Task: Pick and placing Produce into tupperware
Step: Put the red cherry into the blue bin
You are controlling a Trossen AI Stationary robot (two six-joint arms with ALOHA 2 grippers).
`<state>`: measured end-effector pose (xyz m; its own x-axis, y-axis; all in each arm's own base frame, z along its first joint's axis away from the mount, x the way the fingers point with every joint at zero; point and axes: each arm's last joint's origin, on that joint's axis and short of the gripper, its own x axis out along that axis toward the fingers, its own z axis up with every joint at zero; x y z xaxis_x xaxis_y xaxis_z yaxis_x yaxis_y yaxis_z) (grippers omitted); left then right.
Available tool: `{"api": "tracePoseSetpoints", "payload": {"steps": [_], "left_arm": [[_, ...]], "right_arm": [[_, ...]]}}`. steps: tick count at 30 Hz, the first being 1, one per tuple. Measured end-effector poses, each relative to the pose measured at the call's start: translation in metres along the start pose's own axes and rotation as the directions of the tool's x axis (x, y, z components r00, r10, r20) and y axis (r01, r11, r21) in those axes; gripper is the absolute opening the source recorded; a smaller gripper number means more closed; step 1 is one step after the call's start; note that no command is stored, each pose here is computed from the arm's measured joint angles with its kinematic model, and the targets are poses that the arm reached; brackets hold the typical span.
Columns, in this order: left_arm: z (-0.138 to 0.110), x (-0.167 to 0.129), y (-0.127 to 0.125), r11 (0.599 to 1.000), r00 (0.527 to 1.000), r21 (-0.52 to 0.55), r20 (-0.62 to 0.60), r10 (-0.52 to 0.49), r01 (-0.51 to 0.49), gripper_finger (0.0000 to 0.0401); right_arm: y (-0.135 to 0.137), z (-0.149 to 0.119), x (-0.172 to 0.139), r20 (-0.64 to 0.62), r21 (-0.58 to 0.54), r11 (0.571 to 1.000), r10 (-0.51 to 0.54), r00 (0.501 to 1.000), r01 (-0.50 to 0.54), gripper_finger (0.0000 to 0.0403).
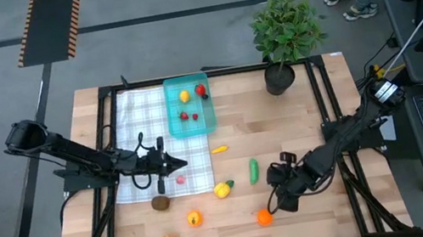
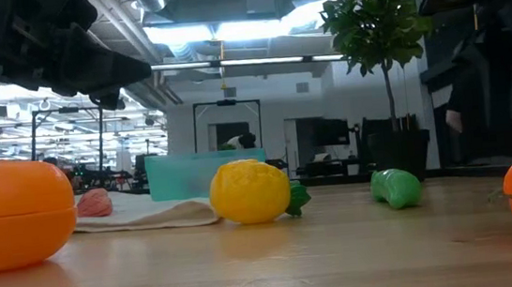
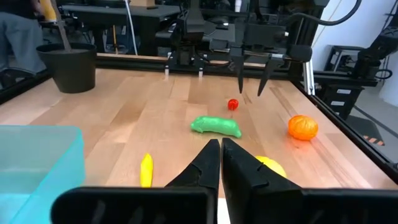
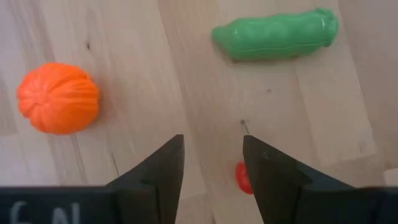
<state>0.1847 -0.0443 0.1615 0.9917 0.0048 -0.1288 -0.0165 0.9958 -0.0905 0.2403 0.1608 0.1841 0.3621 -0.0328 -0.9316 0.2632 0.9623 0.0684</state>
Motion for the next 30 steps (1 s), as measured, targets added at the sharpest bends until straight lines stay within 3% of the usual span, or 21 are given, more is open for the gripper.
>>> {"api": "tracePoseSetpoints", "payload": {"steps": [14, 20, 30], "left_arm": [[0.0, 0.0, 0.0, 1.0, 1.0, 0.004, -0.001, 0.001, -0.001, 0.0049], [0.0, 0.0, 0.0, 1.0, 1.0, 0.004, -0.001, 0.0, 0.0, 0.0063], [0.0, 0.0, 0.0, 1.0, 1.0, 0.001, -0.001, 0.001, -0.001, 0.0083]], "right_arm": [[0.0, -0.001, 0.0, -0.008, 0.022, 1.0, -0.001, 1.0, 0.001, 0.0277], [0.004, 0.003, 0.0, 0.028, 0.034, 0.999, 0.04, 0.999, -0.041, 0.0284], [-0.01, -0.013, 0.011, -0.049, 0.077, 0.996, -0.05, 0.998, 0.054, 0.0284]]}}
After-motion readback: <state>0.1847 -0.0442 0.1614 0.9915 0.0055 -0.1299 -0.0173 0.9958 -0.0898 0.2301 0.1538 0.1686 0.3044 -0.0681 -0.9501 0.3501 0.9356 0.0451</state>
